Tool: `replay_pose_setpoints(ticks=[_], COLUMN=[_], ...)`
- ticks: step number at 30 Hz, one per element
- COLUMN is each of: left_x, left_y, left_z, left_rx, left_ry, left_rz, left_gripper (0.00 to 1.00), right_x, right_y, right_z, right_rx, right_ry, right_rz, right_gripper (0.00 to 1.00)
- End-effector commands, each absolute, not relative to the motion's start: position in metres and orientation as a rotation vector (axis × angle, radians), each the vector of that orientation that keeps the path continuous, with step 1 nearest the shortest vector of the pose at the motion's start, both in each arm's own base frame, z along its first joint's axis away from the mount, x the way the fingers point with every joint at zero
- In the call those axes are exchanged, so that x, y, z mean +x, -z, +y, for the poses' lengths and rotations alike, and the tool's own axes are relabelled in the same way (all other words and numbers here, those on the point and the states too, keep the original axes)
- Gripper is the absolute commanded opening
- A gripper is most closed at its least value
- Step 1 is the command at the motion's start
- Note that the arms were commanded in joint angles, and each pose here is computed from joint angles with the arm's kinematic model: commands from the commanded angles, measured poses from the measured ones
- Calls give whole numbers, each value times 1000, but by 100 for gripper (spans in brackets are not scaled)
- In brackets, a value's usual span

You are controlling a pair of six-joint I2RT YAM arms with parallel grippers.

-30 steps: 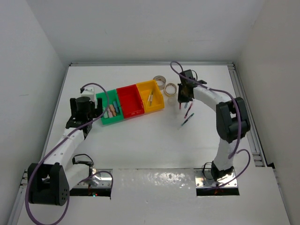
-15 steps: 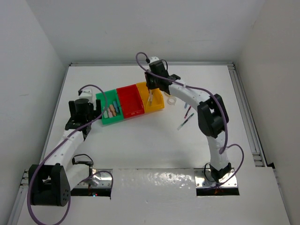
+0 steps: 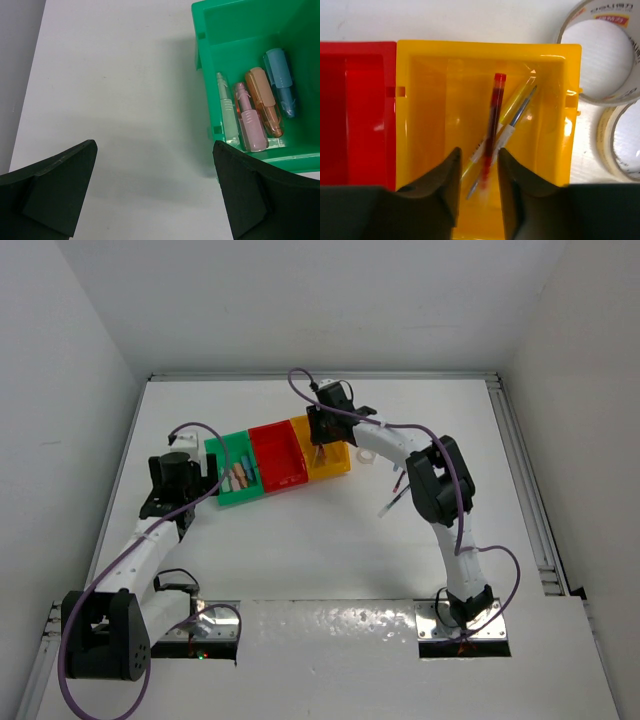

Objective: Sort the stationery into containers
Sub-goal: Place the pen in the storage box, then pick up the pen from the center of the board.

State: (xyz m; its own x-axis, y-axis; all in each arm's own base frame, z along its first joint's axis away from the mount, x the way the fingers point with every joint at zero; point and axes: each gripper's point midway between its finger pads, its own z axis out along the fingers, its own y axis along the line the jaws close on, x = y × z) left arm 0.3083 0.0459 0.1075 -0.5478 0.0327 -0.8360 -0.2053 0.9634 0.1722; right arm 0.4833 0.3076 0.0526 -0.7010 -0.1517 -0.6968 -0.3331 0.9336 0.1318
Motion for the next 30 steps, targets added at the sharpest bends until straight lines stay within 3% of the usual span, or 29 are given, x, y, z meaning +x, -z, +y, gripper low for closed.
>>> replay_pose_setpoints(ticks=[1,4,6,9,10,11,13,14,17,19,21,23,25,30], left_x=[316,317,317,317,318,318,318,318,318,318,319,318,318,316], left_y=[-123,-123,-123,-124,-124,-125,-124,-123,-122,-122,-123,-123,-124,-122], left_z=[47,45,45,45,45,45,44,43,42,41,40,40,41,41], left_rx=[-150,-146,-142,-143,-139,-140,-138,-134,-134,-137,-135,-136,-138,-137], left_ry=[-284,-274,-272,-272,-272,-273,-270,-264,-251,-245,-240,-239,-246,-250], left_rz=[2060,2059,2061,2059,2057,2052,2056,2058,2061,2062,2059,2061,2060,2068], left_gripper=[100,100,100,100,100,100,100,100,100,100,100,100,100,100], right_x=[495,497,494,489,488,487,486,481,478,481,486,487,491,490], right_y=[-94,-133,-172,-208,-192,-188,-170,-156,-123,-104,-95,-75,-61,-35], right_z=[320,315,305,269,242,226,180,158,109,88,74,67,62,66], right_rx=[-354,-350,-323,-195,-135,-91,55,119,265,317,345,364,376,348], right_ry=[-379,-371,-361,-344,-313,-304,-245,-191,-92,-51,-31,-1,9,-5], right_rz=[2258,2207,2154,2107,2148,2164,2222,2278,2382,2422,2441,2489,2512,2573], right_gripper=[43,49,46,6,0,0,4,31,48,45,35,35,42,43])
